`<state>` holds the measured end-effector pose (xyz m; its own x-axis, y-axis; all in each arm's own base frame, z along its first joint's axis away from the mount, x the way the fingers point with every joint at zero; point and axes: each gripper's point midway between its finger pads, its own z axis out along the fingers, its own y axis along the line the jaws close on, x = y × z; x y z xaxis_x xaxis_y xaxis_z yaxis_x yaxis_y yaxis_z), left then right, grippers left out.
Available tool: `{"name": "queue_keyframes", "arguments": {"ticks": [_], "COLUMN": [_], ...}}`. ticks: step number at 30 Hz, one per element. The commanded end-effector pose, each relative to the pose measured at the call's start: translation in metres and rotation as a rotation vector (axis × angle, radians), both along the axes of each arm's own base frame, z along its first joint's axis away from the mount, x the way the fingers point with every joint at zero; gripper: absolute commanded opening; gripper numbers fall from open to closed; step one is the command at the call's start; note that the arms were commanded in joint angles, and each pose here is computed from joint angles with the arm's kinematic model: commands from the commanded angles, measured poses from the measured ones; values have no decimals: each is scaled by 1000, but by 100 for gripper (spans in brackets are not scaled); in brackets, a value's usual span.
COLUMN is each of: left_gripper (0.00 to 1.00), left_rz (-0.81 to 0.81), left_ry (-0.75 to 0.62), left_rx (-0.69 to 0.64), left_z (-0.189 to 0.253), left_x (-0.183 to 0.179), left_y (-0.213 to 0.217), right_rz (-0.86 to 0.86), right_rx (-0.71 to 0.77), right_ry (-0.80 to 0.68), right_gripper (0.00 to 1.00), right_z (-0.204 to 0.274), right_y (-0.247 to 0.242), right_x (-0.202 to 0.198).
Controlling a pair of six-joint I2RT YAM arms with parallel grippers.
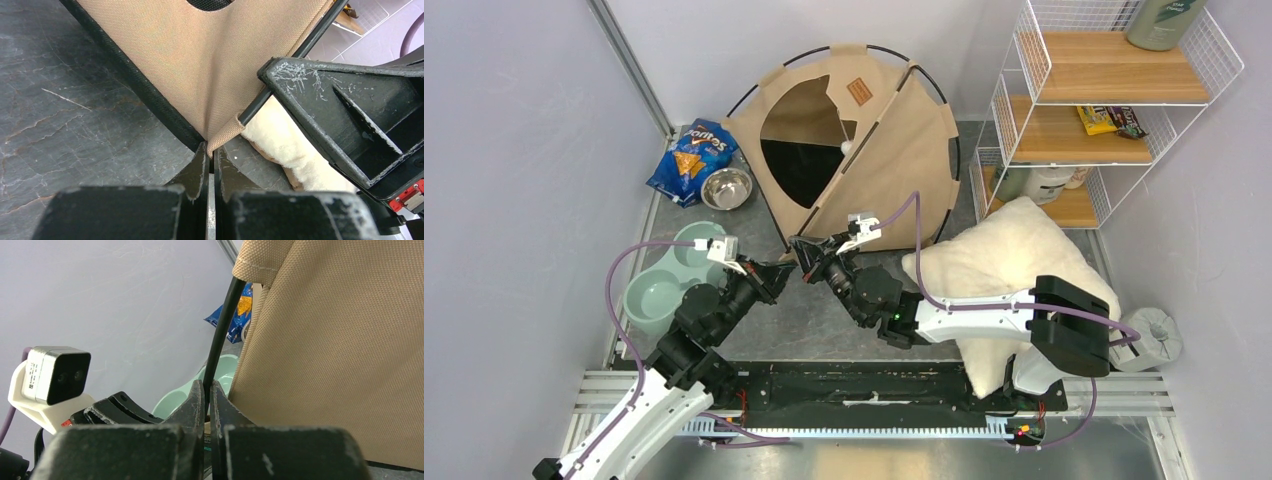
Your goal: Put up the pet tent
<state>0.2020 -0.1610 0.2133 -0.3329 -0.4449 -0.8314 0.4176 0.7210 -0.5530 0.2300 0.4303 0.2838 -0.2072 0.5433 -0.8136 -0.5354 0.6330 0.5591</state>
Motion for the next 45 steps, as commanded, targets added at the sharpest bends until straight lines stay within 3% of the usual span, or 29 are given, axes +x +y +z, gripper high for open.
{"name": "queue_keyframes", "arguments": {"ticks": [1, 10, 19, 25, 26, 30, 37, 43, 45], "left_gripper": [2, 2, 2, 2, 3, 28, 46, 49, 49], "left_rz": [-59, -72, -63, -71, -68, -34, 181, 240, 232], "left_ry": [-73, -97, -90, -100, -96, -88, -107, -152, -148], "left_rx": [41, 48, 67, 80, 83, 117, 174, 101, 100], "left_z": [26, 34, 35, 46, 47, 51, 66, 93, 96], "left_x": [-5, -11, -9, -11, -11, -16, -26, -33, -33], "left_y": [-5, -3, -2, -1, 0, 12, 69, 84, 82], "right_rz": [-78, -190, 86, 47, 43, 31, 66, 117, 114], "right_rx": [12, -94, -177, -274, -286, -352, -474, -568, -614], "right_ry": [-32, 7, -34, 31, 40, 96, 221, 311, 337], "right_gripper": [0, 0, 0, 0, 0, 1, 24, 68, 76], "right_z": [21, -11, -14, -52, -56, -76, -125, -129, -128], "right_y": [-7, -16, 21, 18, 17, 8, -25, -51, -66], "right_x": [13, 27, -6, -4, -4, -5, -27, -64, -75]}}
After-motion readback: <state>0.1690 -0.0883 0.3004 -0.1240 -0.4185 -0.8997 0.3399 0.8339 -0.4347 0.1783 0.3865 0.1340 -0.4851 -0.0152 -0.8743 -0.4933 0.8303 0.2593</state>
